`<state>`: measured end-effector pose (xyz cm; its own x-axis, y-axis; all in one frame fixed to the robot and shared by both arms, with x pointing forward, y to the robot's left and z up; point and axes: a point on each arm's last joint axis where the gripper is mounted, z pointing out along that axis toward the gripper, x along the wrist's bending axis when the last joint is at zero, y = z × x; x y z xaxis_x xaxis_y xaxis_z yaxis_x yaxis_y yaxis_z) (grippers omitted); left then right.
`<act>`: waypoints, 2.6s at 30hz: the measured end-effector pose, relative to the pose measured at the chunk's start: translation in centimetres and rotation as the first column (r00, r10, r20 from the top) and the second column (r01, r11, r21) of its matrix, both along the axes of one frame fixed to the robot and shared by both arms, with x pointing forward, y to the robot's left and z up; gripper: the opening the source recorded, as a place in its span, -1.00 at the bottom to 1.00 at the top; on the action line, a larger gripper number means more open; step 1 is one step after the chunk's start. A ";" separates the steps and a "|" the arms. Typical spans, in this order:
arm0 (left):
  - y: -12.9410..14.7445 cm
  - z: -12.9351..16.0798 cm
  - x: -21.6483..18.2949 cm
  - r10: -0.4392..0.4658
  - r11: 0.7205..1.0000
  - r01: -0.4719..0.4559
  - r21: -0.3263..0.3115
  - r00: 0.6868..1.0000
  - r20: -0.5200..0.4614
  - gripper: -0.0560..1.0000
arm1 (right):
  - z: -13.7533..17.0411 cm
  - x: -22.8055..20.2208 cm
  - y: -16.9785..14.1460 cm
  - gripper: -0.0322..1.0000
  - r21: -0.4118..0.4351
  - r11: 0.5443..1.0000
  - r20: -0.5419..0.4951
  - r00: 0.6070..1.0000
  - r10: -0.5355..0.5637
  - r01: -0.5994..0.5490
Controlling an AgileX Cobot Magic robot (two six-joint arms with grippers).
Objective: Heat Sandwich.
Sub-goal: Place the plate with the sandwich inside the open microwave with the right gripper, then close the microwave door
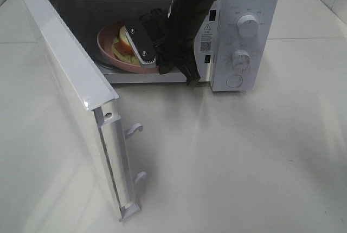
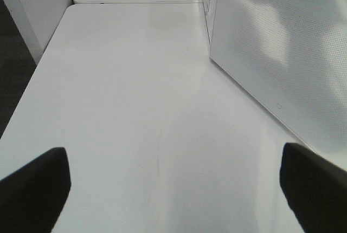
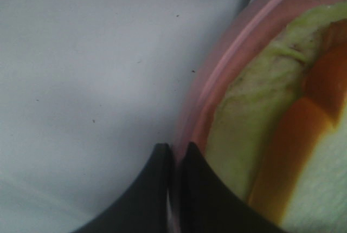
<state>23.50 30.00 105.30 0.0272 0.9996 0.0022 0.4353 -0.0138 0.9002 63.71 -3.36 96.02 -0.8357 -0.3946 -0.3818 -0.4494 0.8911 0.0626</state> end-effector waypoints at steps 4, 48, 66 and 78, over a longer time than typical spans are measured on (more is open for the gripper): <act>0.0 0.0 0.0 0.000 1.000 0.000 0.000 1.000 0.000 0.98 | 0.1 0.7 0.2 -0.86 0.006 1.000 0.016 1.000 -0.026 0.026; 0.0 0.0 0.0 0.000 1.000 0.000 0.000 1.000 0.000 0.98 | -0.7 3.6 0.6 0.57 0.133 0.958 0.032 0.965 -0.259 0.252; 0.0 0.0 0.0 0.000 1.000 0.000 0.000 1.000 0.000 0.98 | 0.1 0.3 -1.3 0.56 0.199 0.934 0.026 0.951 -0.307 0.296; 0.0 0.0 0.0 0.000 1.000 0.000 0.000 1.000 0.000 0.98 | 0.7 -2.5 -3.0 0.56 0.177 0.936 0.005 0.951 -0.309 0.303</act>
